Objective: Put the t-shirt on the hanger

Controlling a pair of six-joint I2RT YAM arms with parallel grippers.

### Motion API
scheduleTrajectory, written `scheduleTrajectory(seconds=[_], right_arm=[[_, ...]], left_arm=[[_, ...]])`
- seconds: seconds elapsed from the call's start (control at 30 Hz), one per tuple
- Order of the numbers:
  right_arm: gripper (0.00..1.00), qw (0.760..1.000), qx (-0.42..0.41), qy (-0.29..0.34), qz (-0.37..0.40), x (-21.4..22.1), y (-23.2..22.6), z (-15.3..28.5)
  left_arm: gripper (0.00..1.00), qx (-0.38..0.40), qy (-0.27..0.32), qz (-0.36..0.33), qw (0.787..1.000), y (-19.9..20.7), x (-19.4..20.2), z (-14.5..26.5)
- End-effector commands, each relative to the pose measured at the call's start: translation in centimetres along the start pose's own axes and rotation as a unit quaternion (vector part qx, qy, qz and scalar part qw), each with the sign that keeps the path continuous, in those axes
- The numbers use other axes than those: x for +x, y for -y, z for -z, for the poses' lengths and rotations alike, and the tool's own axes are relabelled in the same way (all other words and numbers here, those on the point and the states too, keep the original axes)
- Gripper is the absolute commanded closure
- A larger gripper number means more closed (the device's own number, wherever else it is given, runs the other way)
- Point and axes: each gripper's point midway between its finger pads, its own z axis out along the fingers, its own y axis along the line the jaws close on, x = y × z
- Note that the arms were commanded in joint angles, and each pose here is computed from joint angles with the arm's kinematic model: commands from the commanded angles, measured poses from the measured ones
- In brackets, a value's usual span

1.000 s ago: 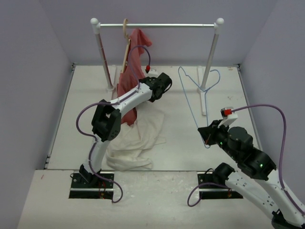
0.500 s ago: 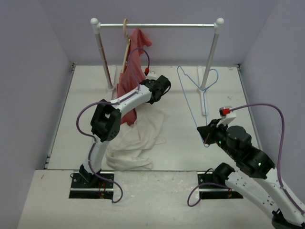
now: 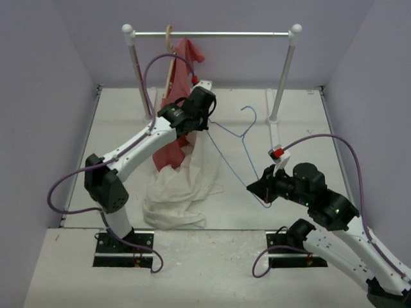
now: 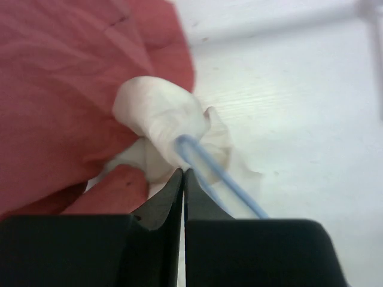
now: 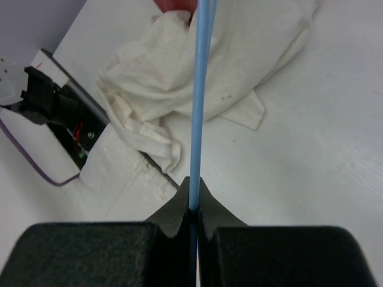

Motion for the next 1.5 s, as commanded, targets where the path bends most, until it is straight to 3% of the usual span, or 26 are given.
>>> scheduleTrajectory(seconds=[0.0, 0.2, 0.37, 0.53, 0.7, 0.8, 1.03, 1.1, 1.2, 1.27, 1.47], right_arm=[[1.0, 0.993, -0.11, -0.03, 0.012, 1.7, -3.7, 1.9], [1.0, 0.993, -0.113, -0.029, 0.011, 1.4, -4.4, 3.5], [1.0, 0.989, -0.139, -0.037, 0.025, 1.4, -5.1, 3.4], [1.0, 0.991, -0.13, -0.024, 0.024, 1.0, -4.9, 3.5], [1.0, 0.993, -0.114, 0.035, -0.026, -1.8, -4.8, 1.9], [1.0, 0.997, -0.02, 0.06, -0.051, -3.2, -1.7, 0.4], [1.0, 0.983, 0.07, 0.144, -0.093, -6.5, 1.1, 1.4], [1.0, 0.981, 0.066, 0.156, -0.095, -7.1, 0.9, 1.7], [1.0, 0.979, 0.036, 0.178, -0.09, -7.7, -0.1, 2.1], [1.0, 0.981, -0.024, 0.177, -0.068, -8.3, -2.4, 2.0], [1.0, 0.99, -0.123, 0.054, -0.051, -4.7, -5.9, 0.8]], left_arm=[[1.0, 0.134, 0.058, -0.028, 0.989, 2.5, -3.4, 6.5], [1.0, 0.113, 0.049, -0.042, 0.991, 0.6, -2.5, 7.2], [1.0, 0.193, 0.028, -0.072, 0.978, 3.0, -0.6, 7.5], [1.0, 0.195, 0.026, -0.076, 0.978, 2.7, -0.1, 7.8], [1.0, 0.205, 0.04, -0.038, 0.977, 2.9, -1.2, 9.4], [1.0, 0.181, 0.064, 0.0, 0.981, 1.9, -2.5, 10.4], [1.0, 0.104, 0.123, 0.085, 0.983, -1.3, -5.4, 11.8], [1.0, 0.098, 0.142, 0.106, 0.979, -1.6, -6.5, 12.5], [1.0, 0.148, 0.146, 0.111, 0.972, 0.5, -7.8, 13.1], [1.0, 0.16, 0.145, 0.111, 0.97, 1.4, -8.3, 13.0], [1.0, 0.123, 0.152, 0.111, 0.974, 0.7, -9.3, 12.3]])
